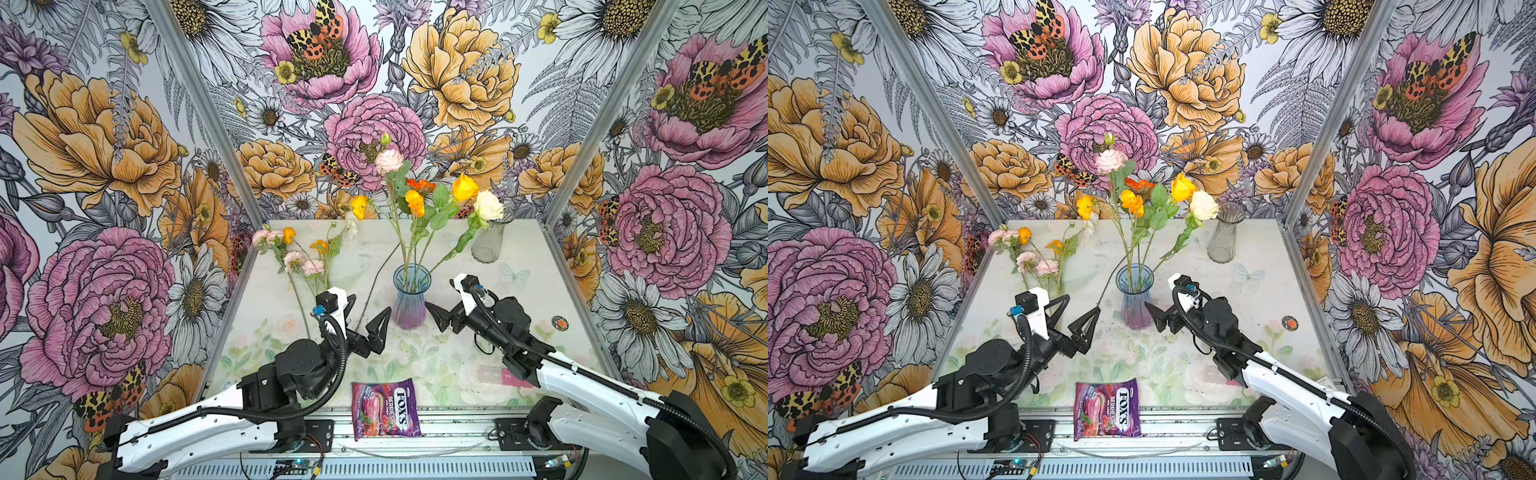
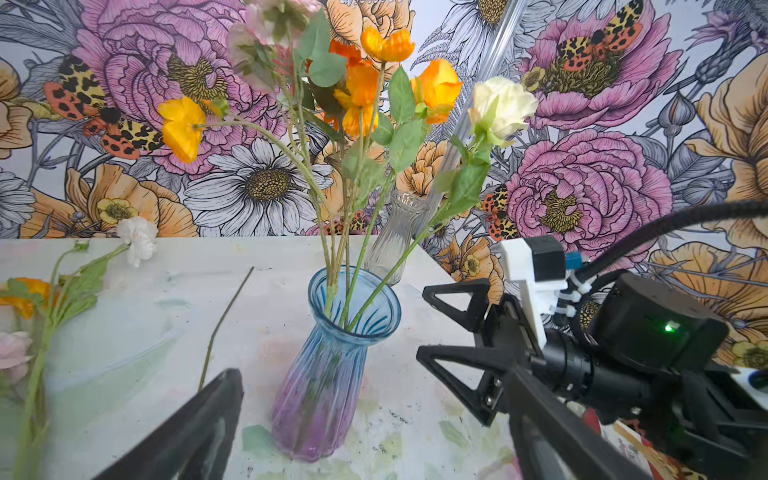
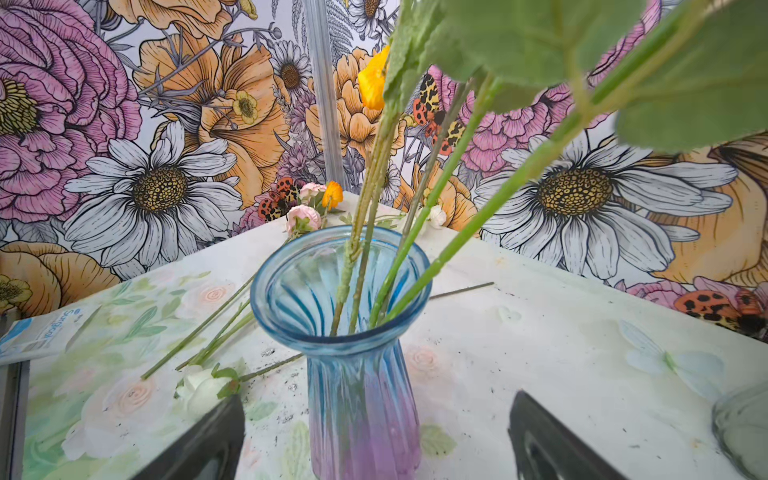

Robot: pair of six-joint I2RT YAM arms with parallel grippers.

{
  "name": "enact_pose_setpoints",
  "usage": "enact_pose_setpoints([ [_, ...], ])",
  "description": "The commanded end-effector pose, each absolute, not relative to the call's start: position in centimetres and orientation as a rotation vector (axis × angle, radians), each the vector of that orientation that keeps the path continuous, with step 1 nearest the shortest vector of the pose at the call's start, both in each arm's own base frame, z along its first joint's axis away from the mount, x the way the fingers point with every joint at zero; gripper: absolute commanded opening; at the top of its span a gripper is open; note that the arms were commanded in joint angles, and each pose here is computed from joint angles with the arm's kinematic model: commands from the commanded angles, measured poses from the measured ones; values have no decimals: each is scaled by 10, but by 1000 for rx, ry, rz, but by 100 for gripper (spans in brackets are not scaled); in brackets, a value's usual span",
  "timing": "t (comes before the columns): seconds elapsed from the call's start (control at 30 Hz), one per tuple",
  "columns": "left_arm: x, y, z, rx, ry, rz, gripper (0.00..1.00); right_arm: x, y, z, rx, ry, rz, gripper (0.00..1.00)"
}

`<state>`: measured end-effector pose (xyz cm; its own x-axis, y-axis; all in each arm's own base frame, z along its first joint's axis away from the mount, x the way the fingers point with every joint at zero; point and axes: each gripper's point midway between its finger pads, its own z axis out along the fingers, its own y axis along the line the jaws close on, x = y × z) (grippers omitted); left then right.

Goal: Arrange the flowers into the vase
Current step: 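Open the left gripper and draw it back from the vase, then close the right gripper around the blue-purple vase while the left arm retracts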

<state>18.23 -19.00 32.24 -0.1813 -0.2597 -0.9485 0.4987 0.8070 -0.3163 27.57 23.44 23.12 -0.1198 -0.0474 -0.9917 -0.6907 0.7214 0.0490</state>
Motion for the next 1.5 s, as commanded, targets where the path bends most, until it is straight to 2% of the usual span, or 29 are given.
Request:
enact_pose_setpoints([
  [0.0,173,-177,287,320,1718,-585,99,275,223,236,-553,1648,598,100],
  [0.4,159,-181,252,578,1813,-511,99,293,231,170,-470,1772,631,99],
  [0.77,145,-176,269,722,1828,-515,99,305,237,159,-452,1697,637,100],
  [0.93,133,-169,281,675,1748,-653,99,308,242,152,-474,1693,626,100],
  [1.13,134,-163,284,689,1719,-610,99,315,246,163,-483,1654,613,100],
  [1.47,145,-181,271,719,1799,-697,99,306,257,169,-542,1575,688,100],
])
